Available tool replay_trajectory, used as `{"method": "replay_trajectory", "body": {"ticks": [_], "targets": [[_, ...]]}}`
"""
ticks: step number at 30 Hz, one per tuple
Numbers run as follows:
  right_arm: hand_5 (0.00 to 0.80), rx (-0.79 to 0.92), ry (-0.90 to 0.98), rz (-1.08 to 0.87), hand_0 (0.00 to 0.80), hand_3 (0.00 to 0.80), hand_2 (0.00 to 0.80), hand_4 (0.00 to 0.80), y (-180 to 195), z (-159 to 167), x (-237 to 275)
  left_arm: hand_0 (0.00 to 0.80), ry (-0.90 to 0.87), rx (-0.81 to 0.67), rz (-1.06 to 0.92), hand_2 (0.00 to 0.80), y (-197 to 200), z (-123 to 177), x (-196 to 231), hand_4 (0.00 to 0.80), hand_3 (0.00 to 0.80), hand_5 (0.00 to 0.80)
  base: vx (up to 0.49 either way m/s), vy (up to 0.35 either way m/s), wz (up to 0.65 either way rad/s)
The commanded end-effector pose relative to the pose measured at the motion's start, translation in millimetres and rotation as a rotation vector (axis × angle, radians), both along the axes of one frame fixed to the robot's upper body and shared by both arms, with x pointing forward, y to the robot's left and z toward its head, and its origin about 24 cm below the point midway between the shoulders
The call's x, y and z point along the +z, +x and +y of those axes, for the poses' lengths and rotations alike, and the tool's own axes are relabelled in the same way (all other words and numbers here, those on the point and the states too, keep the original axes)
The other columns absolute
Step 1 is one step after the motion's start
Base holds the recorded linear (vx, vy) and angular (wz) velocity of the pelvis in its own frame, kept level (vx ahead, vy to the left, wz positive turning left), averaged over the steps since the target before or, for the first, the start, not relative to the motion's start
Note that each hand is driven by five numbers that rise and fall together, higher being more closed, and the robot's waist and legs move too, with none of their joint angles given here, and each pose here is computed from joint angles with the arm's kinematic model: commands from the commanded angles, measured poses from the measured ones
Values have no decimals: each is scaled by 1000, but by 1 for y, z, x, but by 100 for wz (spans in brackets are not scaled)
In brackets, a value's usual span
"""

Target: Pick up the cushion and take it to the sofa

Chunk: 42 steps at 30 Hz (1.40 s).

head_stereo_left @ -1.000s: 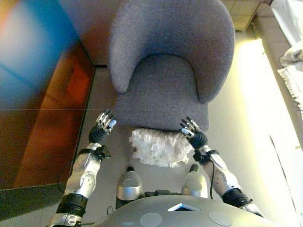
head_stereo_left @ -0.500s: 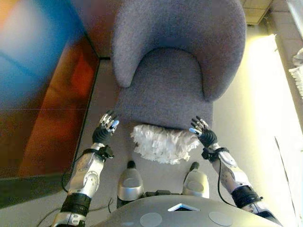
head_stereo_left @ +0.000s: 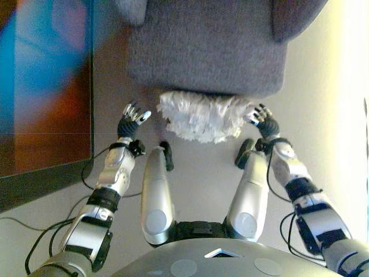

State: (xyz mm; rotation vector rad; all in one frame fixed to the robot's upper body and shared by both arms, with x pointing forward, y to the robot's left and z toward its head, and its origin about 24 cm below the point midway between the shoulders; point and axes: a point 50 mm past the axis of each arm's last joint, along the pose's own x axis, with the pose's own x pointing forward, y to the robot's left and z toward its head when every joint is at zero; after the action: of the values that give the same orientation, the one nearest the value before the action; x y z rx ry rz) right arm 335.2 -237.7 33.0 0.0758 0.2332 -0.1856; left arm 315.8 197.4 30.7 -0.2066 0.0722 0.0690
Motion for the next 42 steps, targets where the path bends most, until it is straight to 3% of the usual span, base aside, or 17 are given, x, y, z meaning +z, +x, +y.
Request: {"method": "replay_trajectory", "body": {"ticks": [1, 5, 16, 29, 37, 42], "targets": [[0, -90, -16, -78, 0, 0, 0, 0, 11, -18, 27, 0, 46, 29, -84, 0, 7, 0, 15, 0, 0, 0, -111, 74, -18], [0, -159, -10, -94, 0, 0, 0, 0, 15, -35, 39, 0, 54, 53, -104, 0, 18, 4, 27, 0, 0, 0, -95, 47, -9], [0, -60, -29, -93, 0, 0, 0, 0, 31, -47, 66, 0, 94, 34, -93, 0, 42, 20, 54, 0, 0, 0, -38, -9, -16], [0, 278, -97, -204, 0, 0, 0, 0, 56, -14, 116, 0, 83, 89, -103, 0, 63, 42, 95, 0, 0, 0, 1, -15, 4], [0, 354, -155, -234, 0, 0, 0, 0, 65, 3, 133, 0, 79, 249, -105, 0, 69, 59, 110, 0, 0, 0, 8, -11, 2], [0, 377, -197, -241, 0, 0, 0, 0, 70, 11, 146, 0, 123, 196, -101, 0, 71, 56, 111, 0, 0, 0, 0, 0, 0]]}}
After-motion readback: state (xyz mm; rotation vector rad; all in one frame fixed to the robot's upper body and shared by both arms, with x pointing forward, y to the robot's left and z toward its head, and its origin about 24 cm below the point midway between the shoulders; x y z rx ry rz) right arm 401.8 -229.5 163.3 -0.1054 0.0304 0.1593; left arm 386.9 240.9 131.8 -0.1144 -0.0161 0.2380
